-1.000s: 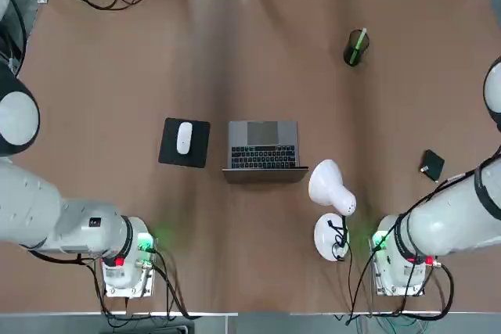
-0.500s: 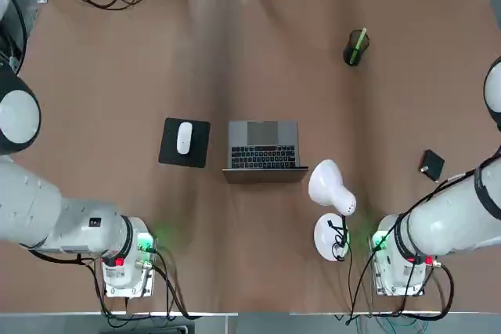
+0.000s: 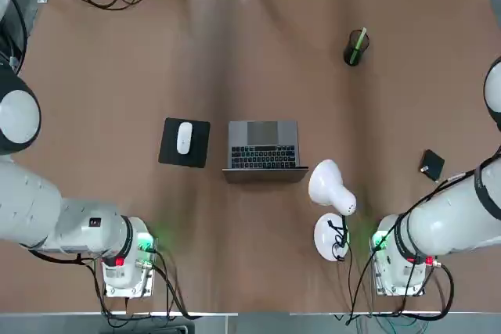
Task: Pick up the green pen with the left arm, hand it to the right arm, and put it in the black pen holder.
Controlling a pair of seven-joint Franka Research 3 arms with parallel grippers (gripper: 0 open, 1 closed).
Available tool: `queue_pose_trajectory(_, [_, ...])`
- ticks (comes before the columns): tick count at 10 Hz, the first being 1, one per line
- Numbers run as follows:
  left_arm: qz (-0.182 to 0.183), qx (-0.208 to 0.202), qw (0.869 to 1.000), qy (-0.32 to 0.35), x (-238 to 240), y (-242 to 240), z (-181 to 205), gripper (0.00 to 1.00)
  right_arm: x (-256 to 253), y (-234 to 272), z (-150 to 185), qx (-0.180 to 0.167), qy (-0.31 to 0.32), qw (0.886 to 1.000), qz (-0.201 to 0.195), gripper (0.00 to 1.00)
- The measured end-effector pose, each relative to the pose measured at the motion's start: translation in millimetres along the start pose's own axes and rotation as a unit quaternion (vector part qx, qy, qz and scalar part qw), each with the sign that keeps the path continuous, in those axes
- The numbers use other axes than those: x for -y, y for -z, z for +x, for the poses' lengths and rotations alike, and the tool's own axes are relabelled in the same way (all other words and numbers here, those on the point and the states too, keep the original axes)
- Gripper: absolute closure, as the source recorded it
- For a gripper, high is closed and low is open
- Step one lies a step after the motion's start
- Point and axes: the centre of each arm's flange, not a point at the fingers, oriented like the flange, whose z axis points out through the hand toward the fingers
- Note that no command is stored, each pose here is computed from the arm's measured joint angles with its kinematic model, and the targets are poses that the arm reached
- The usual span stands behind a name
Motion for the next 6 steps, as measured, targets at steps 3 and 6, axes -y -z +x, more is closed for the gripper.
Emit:
queue_pose_trajectory(3, [0.0, 0.0, 1.0, 0.0, 0.0, -0.3, 0.1, 0.0, -3.0, 0.2, 0.0, -0.001, -0.003, 1.0, 0.0, 0.0])
queue_pose_trajectory(6, [0.0, 0.0, 1.0, 0.0, 0.0, -0.3, 0.2, 0.0, -8.5, 1.5, 1.5, -0.009, -0.007, 1.0, -0.001, 0.0])
